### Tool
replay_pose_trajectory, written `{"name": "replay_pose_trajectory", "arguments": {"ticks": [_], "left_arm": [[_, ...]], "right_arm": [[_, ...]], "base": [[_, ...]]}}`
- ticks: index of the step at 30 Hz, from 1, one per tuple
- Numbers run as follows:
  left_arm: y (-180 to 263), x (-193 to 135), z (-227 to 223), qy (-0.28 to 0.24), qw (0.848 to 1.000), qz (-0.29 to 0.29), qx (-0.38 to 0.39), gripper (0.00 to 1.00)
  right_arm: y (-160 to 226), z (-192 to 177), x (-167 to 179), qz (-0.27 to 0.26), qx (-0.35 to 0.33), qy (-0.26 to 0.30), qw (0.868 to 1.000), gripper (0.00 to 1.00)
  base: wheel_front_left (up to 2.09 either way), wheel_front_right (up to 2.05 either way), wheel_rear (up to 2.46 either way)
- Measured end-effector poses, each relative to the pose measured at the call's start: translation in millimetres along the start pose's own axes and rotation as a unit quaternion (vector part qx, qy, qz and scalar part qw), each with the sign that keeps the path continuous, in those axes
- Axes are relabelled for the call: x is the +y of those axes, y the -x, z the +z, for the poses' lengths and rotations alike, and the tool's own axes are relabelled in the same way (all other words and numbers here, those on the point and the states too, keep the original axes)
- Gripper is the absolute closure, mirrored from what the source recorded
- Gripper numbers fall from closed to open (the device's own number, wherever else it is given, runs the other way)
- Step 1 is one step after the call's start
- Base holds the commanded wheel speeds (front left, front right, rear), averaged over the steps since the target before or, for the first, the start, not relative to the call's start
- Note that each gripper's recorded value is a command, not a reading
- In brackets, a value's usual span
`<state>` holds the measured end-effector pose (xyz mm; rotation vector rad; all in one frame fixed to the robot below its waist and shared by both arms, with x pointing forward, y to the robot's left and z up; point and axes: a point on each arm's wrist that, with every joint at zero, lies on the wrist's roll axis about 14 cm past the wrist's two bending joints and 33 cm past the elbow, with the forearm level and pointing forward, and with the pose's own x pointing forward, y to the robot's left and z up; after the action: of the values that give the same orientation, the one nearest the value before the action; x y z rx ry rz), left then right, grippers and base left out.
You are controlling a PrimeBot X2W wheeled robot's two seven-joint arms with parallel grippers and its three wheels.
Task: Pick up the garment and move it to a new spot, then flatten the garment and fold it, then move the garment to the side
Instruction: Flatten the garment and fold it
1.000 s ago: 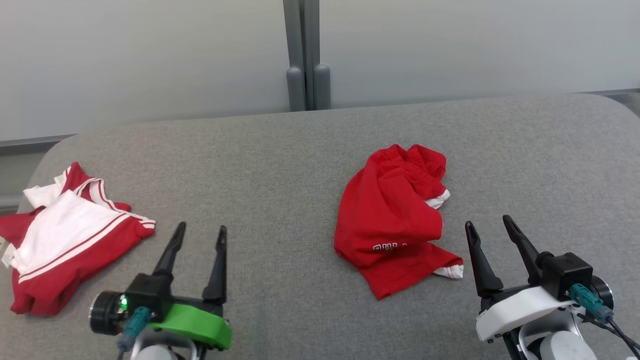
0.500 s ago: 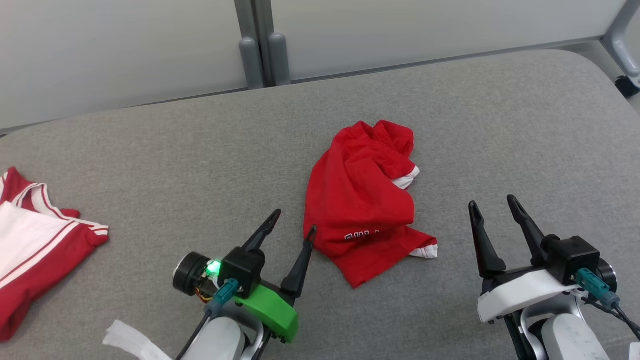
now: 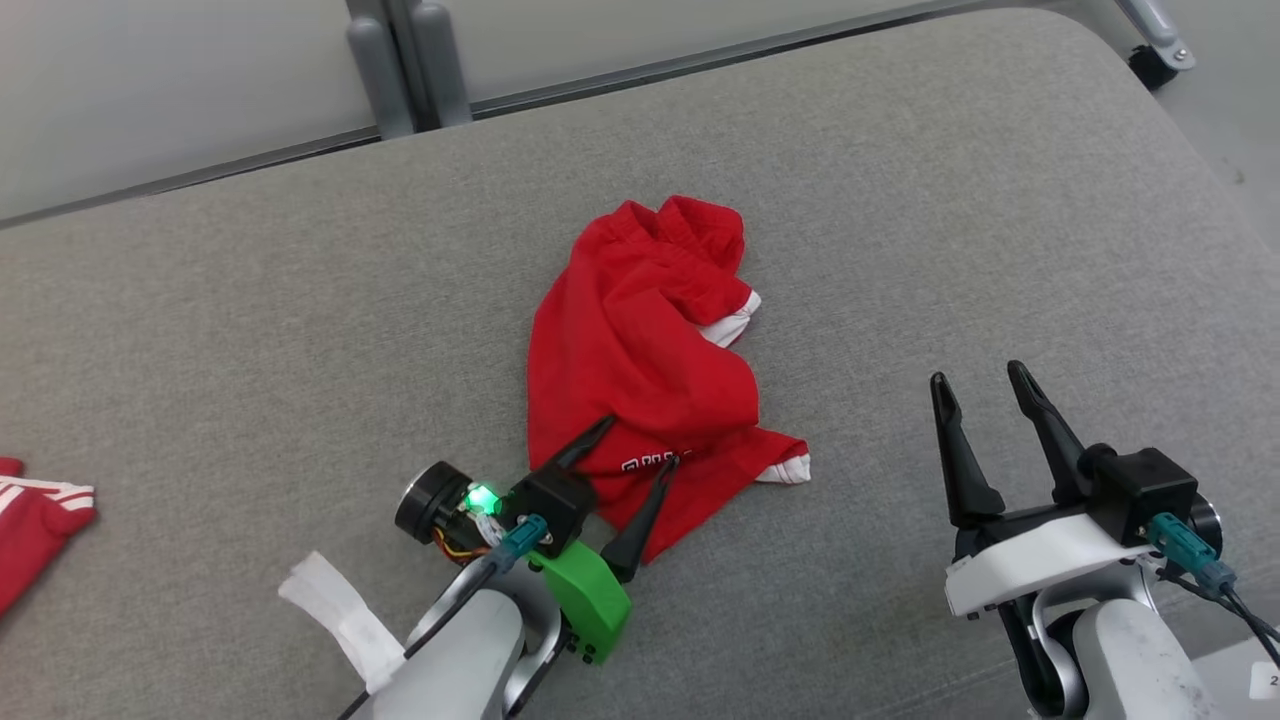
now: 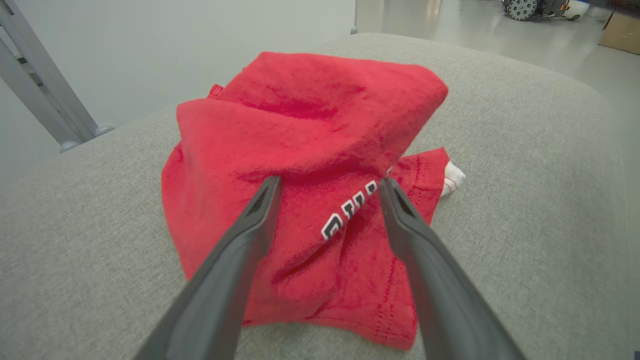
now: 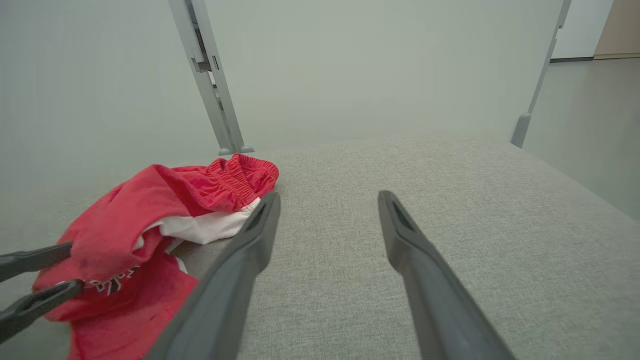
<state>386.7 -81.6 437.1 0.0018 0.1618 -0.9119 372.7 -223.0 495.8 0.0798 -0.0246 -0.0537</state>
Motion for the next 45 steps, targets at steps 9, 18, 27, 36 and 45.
{"name": "replay_pose_trajectory", "arguments": {"ticks": [9,18,27,36,45], "left_arm": [[-24.9,4.8,-14.7,0.003,0.999,-0.02,0.027,1.0],[-22.9,29.1,32.7,0.029,0.998,0.027,-0.049,1.0],[47.3,93.7,53.6,0.048,0.979,0.166,-0.104,1.0],[112.0,154.1,43.9,0.04,0.955,0.278,-0.096,1.0],[108.8,165.0,55.5,0.027,0.95,0.291,-0.106,0.0]], "right_arm": [[6.6,-7.7,-21.1,-0.034,0.01,0.005,0.999,0.0],[0.6,-10.1,-11.9,-0.018,0.011,0.004,1.0,0.0],[-11.2,-9.9,25.4,0.038,0.009,-0.008,0.999,0.0],[-15.1,-4.6,46.8,0.07,0.003,-0.013,0.997,0.0],[-12.6,-7.8,38.1,0.058,0.008,-0.014,0.998,0.0]], "base": [[0.0,0.0,0.0],[0.0,0.0,0.0],[0.0,0.0,0.0],[0.0,0.0,0.0],[0.0,0.0,0.0]]}}
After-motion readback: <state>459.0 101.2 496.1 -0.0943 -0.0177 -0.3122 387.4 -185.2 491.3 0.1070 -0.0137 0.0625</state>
